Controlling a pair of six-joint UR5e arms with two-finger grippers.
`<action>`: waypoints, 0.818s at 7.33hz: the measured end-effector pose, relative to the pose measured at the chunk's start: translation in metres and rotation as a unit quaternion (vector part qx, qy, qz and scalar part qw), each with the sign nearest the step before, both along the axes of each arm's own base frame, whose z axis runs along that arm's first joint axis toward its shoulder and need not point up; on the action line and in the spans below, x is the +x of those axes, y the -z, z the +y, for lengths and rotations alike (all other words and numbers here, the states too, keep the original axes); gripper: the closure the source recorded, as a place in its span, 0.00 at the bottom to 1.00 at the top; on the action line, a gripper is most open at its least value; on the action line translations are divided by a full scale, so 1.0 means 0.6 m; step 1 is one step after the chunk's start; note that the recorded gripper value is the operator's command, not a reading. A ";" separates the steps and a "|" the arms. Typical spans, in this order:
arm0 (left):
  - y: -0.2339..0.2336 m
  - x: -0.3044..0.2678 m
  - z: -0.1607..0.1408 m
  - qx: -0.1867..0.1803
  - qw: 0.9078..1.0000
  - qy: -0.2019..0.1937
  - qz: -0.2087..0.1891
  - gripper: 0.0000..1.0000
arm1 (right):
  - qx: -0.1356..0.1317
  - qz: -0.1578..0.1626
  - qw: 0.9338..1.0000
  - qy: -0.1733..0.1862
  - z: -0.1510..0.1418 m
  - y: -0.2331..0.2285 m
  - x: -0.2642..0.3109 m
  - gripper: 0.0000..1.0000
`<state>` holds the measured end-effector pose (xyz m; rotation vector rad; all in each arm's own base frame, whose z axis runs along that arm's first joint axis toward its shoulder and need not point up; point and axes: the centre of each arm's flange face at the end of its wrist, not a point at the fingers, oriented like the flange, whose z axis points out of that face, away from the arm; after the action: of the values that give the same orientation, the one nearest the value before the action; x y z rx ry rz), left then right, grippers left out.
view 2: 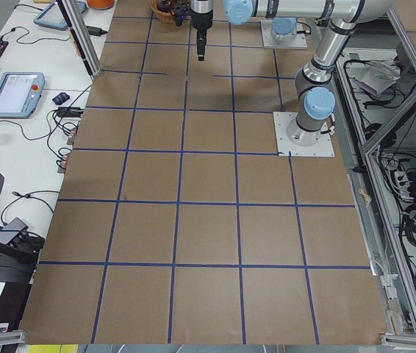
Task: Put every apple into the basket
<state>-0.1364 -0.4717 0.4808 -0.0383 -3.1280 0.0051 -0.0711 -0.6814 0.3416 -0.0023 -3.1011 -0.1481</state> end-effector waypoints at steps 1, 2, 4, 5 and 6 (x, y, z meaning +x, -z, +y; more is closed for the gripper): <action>0.001 0.000 -0.001 0.000 1.000 0.000 0.001 0.00 | 0.005 -0.020 1.000 0.001 0.027 -0.051 0.074 0.00; 0.002 0.000 -0.002 0.001 1.000 0.000 0.001 0.00 | 0.005 -0.031 0.999 0.014 0.053 -0.090 0.161 0.00; 0.005 0.000 -0.005 0.001 1.000 -0.001 0.002 0.00 | 0.006 -0.038 0.999 0.023 0.111 -0.135 0.319 0.00; 0.006 0.000 -0.007 0.001 1.000 -0.001 0.002 0.00 | 0.015 -0.049 0.998 0.024 0.141 -0.154 0.354 0.00; 0.007 -0.001 -0.010 0.001 1.000 -0.002 0.002 0.00 | 0.027 -0.055 0.998 0.027 0.167 -0.174 0.364 0.00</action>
<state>-0.1369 -0.4774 0.4768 -0.0314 -3.1237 0.0029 0.1471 -0.5810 0.4461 -0.0788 -3.2066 -0.2416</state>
